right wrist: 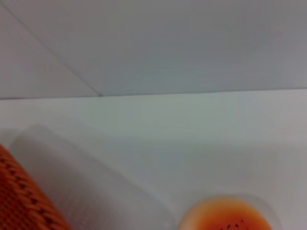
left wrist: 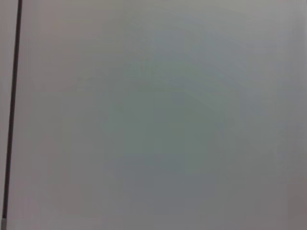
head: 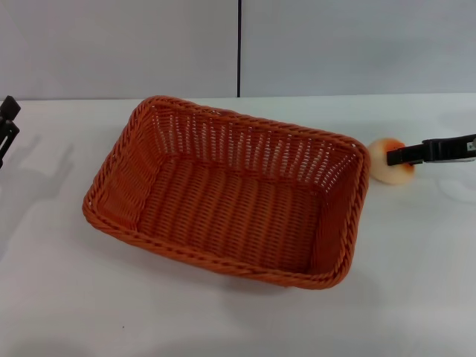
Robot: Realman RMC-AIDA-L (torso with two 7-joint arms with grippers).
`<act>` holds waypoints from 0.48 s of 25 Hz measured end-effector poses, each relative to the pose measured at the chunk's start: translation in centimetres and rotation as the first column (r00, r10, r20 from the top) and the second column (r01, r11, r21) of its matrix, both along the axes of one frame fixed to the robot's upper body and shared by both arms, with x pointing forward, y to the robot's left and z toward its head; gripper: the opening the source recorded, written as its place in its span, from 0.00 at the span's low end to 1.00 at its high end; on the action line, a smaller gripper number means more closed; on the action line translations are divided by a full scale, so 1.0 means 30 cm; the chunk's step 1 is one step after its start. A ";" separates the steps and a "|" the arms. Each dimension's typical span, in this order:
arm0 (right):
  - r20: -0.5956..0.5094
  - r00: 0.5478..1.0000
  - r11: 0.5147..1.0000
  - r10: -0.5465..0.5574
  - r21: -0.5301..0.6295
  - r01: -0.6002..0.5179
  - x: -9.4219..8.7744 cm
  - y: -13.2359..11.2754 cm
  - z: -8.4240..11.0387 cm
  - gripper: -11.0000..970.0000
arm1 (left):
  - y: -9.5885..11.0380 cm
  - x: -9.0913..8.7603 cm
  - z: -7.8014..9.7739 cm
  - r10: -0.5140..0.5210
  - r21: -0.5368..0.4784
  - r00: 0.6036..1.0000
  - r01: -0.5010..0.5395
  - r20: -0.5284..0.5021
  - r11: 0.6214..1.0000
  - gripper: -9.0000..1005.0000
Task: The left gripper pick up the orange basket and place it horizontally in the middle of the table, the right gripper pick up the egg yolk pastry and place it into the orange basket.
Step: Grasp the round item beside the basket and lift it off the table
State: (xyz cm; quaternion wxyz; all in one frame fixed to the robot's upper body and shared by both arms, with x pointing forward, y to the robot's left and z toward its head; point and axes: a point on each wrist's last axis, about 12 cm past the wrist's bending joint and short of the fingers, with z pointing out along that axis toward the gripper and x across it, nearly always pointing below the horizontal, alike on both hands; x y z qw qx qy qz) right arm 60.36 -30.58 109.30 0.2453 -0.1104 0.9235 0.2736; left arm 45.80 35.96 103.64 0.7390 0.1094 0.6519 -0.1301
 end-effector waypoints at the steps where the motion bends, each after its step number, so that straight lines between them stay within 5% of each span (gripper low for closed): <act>1: 0.000 1.000 1.000 -0.004 -0.001 0.004 0.001 -0.002 -0.002 0.56 | 0.000 -0.001 0.000 0.001 -0.001 1.000 -0.001 0.000 1.000 0.61; 5: 0.009 1.000 1.000 -0.017 -0.010 0.017 0.005 -0.009 -0.005 0.55 | -0.003 -0.006 -0.005 0.002 -0.006 1.000 -0.002 -0.005 1.000 0.61; 8: 0.019 0.999 0.999 -0.027 -0.017 0.027 0.009 -0.015 -0.003 0.32 | -0.006 -0.009 -0.010 0.003 -0.011 1.000 -0.003 -0.011 1.000 0.61; 12: 0.034 0.999 0.999 -0.036 -0.023 0.037 0.008 -0.030 0.008 0.18 | -0.008 -0.011 -0.013 0.003 -0.016 1.000 -0.003 -0.015 1.000 0.61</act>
